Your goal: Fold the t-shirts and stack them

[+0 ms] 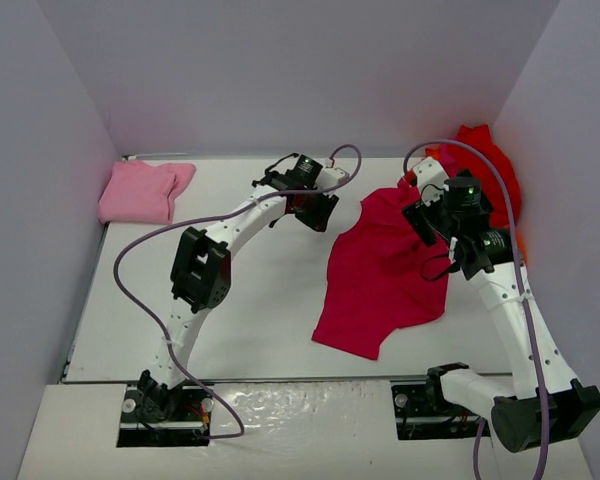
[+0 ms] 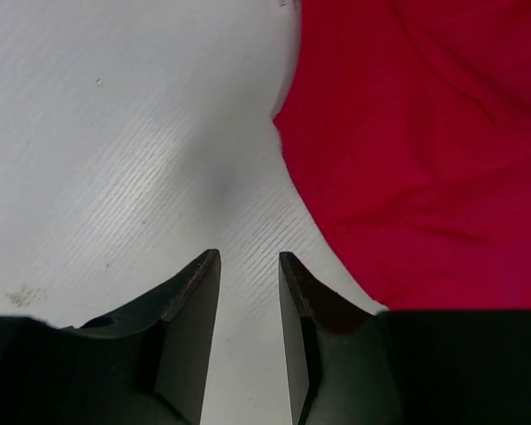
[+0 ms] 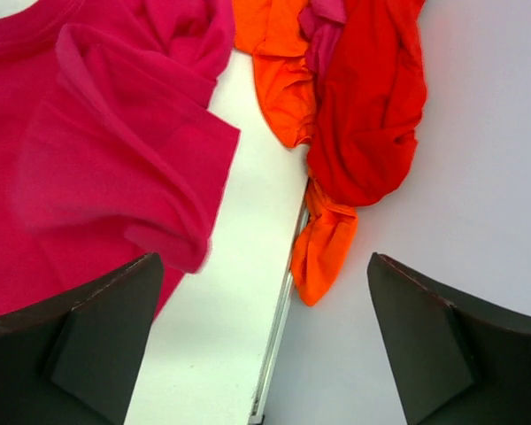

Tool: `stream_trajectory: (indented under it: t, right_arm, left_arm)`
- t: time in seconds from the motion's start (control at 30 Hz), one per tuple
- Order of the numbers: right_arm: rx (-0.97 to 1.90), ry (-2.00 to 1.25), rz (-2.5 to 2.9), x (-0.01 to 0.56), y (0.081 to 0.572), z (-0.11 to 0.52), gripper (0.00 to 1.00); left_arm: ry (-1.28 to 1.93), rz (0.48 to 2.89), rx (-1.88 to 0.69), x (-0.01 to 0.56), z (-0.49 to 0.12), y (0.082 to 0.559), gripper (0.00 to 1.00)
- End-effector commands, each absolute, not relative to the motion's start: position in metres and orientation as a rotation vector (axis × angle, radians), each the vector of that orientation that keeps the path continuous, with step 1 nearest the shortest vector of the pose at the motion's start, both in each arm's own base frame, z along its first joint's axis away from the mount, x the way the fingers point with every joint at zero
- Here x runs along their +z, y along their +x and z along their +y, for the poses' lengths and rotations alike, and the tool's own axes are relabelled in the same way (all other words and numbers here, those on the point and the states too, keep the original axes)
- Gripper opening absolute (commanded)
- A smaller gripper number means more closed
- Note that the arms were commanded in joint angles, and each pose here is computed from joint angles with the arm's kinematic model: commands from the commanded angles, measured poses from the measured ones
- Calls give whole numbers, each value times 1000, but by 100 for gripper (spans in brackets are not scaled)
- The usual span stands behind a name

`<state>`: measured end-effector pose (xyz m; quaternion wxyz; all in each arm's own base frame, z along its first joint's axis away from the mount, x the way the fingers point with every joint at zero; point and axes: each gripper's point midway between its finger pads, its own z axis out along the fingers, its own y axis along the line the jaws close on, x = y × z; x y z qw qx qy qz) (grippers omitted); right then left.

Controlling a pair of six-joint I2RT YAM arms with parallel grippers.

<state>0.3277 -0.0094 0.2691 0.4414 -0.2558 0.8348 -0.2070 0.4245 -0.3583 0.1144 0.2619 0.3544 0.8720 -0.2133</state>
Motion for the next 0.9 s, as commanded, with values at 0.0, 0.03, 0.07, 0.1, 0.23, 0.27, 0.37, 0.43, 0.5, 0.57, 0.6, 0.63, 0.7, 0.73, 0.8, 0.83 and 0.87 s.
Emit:
stream_trajectory:
  t: [0.0,0.03,0.07,0.1,0.23,0.27,0.37,0.43,0.5,0.57,0.6,0.63,0.7,0.73,0.8,0.83,0.87]
  right_arm:
    - [-621,-502,1960,316,325,-30,100]
    - [-632,-489,1955,319,324,-33,100]
    - [-643,-476,1951,322,323,-35,100]
    - [-649,-470,1948,324,322,-37,100]
    - [-656,-468,1950,324,320,-38,100]
    - [-654,-468,1951,323,320,-38,100]
    - [-607,-480,1957,317,321,-33,99]
    - [-574,-492,1960,314,323,-28,94]
    - [-545,-500,1962,313,325,-24,89]
    - [-520,-505,1964,312,327,-21,89]
    - [-513,-505,1965,312,328,-19,89]
    - [-509,-507,1968,311,328,-19,89]
    - [-509,-510,1971,310,328,-19,90]
    - [-507,-509,1970,310,328,-19,91]
    - [-499,-512,1971,309,328,-17,92]
    - [-495,-513,1972,308,328,-17,93]
    - [-492,-513,1973,307,328,-16,93]
  left_arm:
    - [1009,2214,-670,169,-388,418,30]
    - [1016,2204,-680,171,-393,417,30]
    - [1023,2193,-688,174,-397,416,30]
    - [1036,2183,-690,174,-401,416,30]
    - [1086,2139,-702,173,-416,420,31]
    - [1087,2126,-711,175,-420,422,31]
    - [1116,2128,-776,158,-433,423,31]
    - [1145,2132,-845,147,-441,419,30]
    - [1176,2131,-947,139,-451,410,29]
    - [1179,2147,-993,130,-455,406,29]
    - [1180,2156,-999,125,-455,405,29]
    - [1177,2165,-989,123,-454,406,27]
    - [1161,2194,-927,114,-450,411,24]
    - [1158,2206,-906,110,-448,413,22]
    - [1161,2227,-897,104,-446,412,22]
    - [1165,2238,-898,101,-445,410,20]
    - [1172,2248,-899,97,-445,407,18]
